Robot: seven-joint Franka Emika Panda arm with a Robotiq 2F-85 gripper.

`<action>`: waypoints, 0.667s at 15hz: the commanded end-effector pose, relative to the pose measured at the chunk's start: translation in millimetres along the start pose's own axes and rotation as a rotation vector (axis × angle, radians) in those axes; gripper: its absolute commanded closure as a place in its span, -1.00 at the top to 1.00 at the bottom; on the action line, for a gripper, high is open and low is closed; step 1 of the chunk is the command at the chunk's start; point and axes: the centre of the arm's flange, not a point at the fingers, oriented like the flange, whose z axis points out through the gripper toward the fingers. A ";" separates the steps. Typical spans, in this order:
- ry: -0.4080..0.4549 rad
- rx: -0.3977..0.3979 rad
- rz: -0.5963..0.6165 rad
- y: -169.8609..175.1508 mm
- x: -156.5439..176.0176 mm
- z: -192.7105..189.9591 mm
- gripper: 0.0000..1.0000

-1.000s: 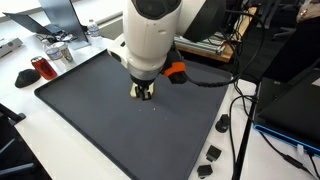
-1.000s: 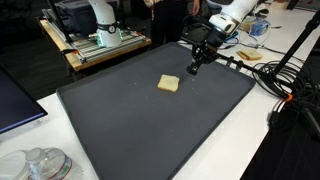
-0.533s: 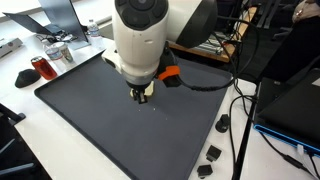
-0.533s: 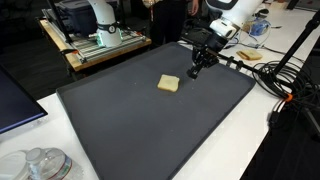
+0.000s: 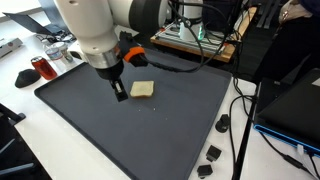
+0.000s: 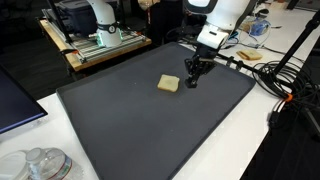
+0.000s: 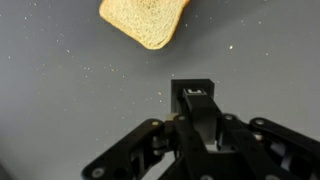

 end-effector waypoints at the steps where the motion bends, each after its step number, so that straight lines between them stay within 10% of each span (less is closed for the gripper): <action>1: -0.073 0.123 -0.108 59.1 1.5 1.7 -0.89; 10: -0.117 0.294 -0.366 156.5 25.8 20.9 -0.89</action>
